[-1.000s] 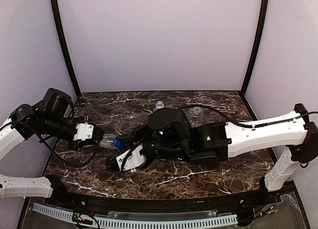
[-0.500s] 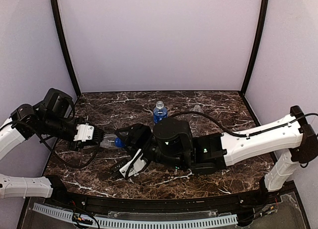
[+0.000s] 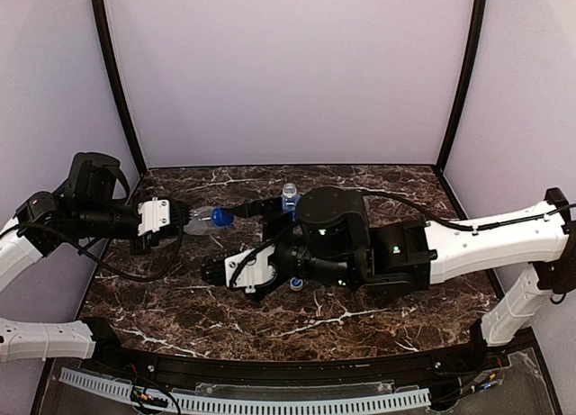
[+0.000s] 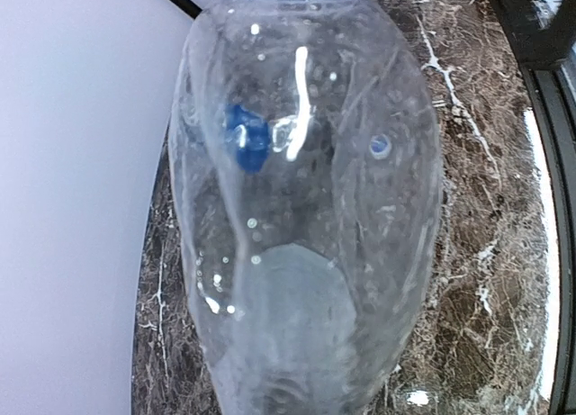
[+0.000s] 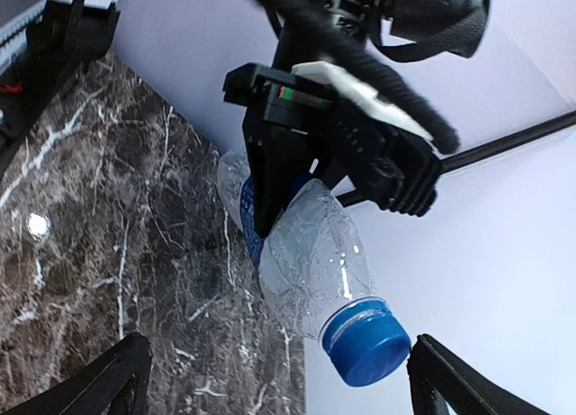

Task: Unscrew the bottle caps

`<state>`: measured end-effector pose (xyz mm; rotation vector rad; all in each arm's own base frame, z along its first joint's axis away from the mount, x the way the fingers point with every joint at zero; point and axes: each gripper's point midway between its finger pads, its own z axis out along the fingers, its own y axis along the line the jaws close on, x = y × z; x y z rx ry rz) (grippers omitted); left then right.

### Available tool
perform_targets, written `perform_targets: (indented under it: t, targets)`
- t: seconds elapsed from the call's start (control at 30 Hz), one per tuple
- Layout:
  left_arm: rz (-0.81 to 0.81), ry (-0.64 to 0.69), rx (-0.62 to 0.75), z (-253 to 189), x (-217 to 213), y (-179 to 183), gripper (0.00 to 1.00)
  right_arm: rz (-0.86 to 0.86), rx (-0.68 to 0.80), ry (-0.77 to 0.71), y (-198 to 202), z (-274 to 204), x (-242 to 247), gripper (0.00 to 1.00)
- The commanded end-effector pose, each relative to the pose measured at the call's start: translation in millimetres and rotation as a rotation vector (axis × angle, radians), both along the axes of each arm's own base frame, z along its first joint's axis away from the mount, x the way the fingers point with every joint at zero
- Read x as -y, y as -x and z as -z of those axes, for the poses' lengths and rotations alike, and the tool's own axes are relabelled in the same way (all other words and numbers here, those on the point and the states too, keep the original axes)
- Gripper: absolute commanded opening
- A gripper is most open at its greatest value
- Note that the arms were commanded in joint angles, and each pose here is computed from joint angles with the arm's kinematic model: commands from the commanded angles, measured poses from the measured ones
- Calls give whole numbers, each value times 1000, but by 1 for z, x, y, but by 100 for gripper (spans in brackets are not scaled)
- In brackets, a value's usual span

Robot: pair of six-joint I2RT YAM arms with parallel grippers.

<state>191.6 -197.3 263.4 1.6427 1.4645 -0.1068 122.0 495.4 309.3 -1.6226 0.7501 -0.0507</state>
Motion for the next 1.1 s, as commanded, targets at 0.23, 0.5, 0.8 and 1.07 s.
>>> perform_targets:
  t: [0.23,0.5,0.8,1.07]
  targets:
    - [-111,42,104,-11,-3,-25,15,70,-1112,-536,-52,-86,30,97]
    - [-120,26,126,-9,-4,-31,15,180,-1415,-632,-62,-75,13,91]
    - [-122,18,135,-9,-5,-31,15,241,-1490,-585,-65,-51,-5,64]
    - [-116,17,140,-8,-5,-30,16,243,-1518,-535,-61,-38,-14,36]
